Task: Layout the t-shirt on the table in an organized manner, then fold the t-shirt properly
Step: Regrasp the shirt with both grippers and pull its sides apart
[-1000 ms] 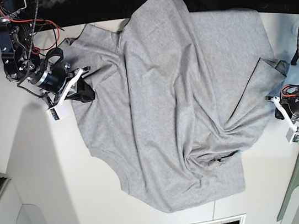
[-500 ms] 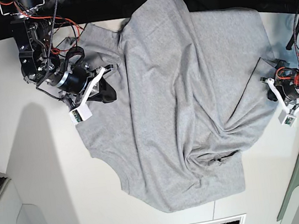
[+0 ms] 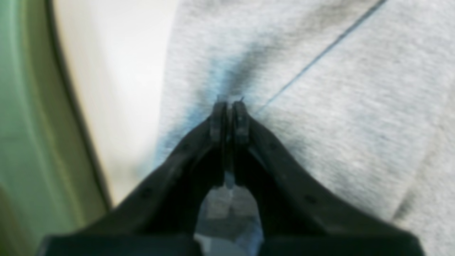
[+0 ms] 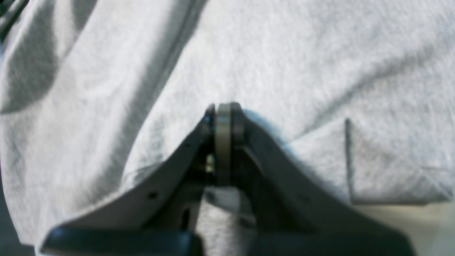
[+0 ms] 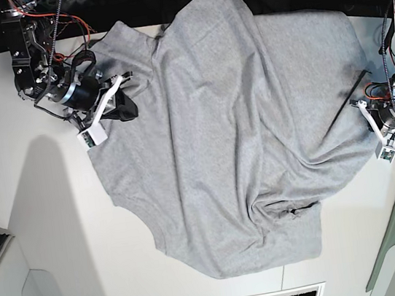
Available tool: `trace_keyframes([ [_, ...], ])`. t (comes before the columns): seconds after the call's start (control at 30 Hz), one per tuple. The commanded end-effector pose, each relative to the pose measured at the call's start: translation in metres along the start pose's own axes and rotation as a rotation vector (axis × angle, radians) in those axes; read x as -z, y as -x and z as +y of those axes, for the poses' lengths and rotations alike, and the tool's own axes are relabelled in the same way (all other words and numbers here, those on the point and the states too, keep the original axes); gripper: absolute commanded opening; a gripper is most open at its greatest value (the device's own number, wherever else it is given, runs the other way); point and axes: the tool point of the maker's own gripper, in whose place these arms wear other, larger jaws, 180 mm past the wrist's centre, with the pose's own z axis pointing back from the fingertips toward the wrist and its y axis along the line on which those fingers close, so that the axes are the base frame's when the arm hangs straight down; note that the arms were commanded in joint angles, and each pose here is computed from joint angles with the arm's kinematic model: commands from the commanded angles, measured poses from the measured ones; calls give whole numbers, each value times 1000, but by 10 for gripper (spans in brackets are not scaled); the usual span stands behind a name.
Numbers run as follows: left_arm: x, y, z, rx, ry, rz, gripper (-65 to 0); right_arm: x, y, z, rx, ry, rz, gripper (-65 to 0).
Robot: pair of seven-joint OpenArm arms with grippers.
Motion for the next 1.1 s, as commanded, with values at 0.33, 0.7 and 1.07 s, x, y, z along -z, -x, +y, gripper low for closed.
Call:
trace_keyframes([
  [0.33, -10, -47, 53, 82, -207, -155, -605, -33, 28, -48, -55, 94, 92, -650],
  [0.7, -5, -34, 24, 87, -22, -81, -605, -35, 3, -45, 24, 52, -3, -650],
  [1.07, -1, -1, 13, 59, 1, -12, -650, -30, -44, -3, -35, -22, -98, -650],
])
